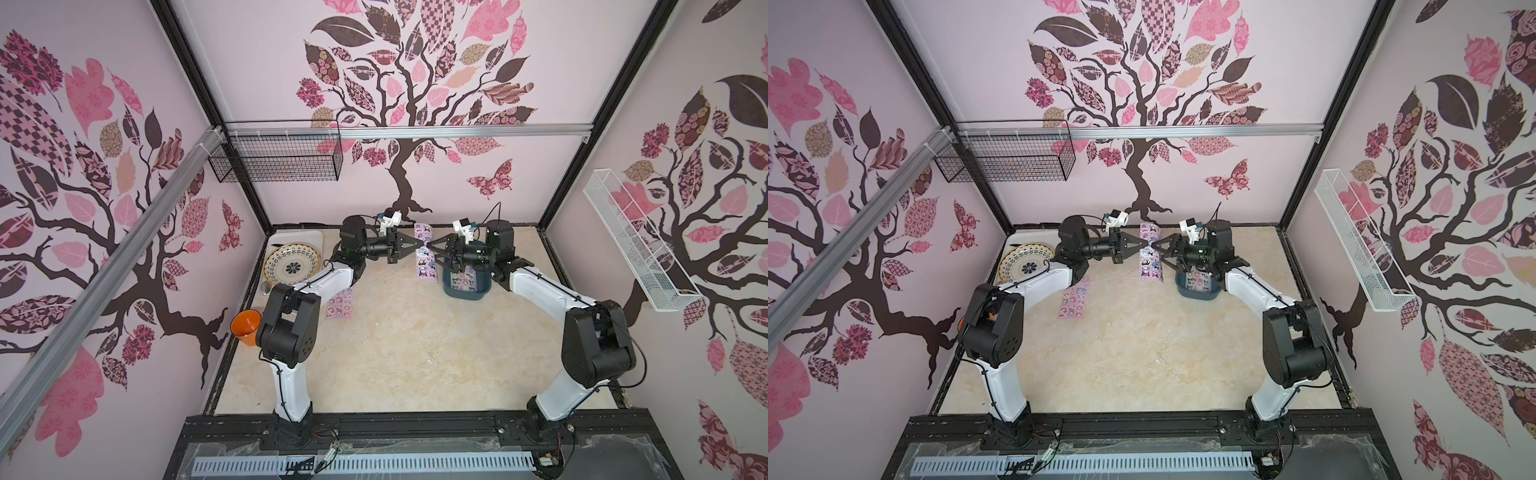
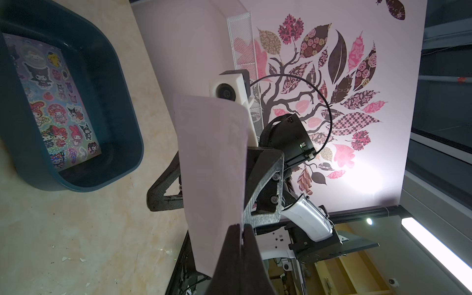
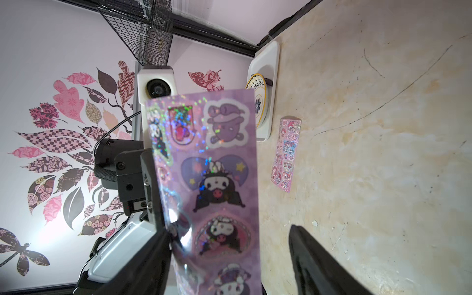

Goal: Take the stickers out of the storage box
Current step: Place the sticker at the center of the board.

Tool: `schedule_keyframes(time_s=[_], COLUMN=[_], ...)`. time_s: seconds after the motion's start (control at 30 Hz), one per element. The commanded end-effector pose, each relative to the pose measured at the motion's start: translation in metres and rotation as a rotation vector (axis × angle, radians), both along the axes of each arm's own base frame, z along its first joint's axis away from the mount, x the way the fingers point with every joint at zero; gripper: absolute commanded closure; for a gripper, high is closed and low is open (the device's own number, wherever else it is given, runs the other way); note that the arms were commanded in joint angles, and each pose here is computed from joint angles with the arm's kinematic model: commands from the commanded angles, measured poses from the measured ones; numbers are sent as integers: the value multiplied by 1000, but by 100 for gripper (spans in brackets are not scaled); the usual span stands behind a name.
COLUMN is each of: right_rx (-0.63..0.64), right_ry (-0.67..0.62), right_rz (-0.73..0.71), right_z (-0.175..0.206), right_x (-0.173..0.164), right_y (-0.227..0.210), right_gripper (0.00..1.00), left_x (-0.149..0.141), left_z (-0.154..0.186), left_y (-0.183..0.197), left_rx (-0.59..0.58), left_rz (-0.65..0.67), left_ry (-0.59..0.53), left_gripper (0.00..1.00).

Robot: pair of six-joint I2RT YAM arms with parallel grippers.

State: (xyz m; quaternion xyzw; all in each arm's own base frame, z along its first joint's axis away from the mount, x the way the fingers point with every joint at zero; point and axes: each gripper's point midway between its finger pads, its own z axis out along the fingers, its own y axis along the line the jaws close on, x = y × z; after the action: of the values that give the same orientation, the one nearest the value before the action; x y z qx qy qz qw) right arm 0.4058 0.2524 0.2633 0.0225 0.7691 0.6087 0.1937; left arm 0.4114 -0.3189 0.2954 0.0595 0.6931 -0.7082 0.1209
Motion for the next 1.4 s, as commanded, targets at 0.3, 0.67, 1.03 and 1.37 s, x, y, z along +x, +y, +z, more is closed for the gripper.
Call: schedule_keyframes(time_s=[0.3, 0.67, 1.03, 1.37], right_rx=[-6, -52, -88, -136], right_ry=[-44, -35, -21, 13], right_rz=[34, 21, 10, -5], right_z=[22, 15, 7, -7], right_x=[-22, -25, -26, -25], right_y=[0, -4, -7, -9], right_gripper=[36, 52, 72, 100], left_x=[9, 8, 1, -2], left_z=[-34, -45, -50, -49], left_y=[4, 13, 19, 20], left_rx=[47, 114, 167, 182], left_rz=[23, 43, 42, 37], left_ry=[66, 56, 41, 29], left_gripper=[100, 100, 100, 100])
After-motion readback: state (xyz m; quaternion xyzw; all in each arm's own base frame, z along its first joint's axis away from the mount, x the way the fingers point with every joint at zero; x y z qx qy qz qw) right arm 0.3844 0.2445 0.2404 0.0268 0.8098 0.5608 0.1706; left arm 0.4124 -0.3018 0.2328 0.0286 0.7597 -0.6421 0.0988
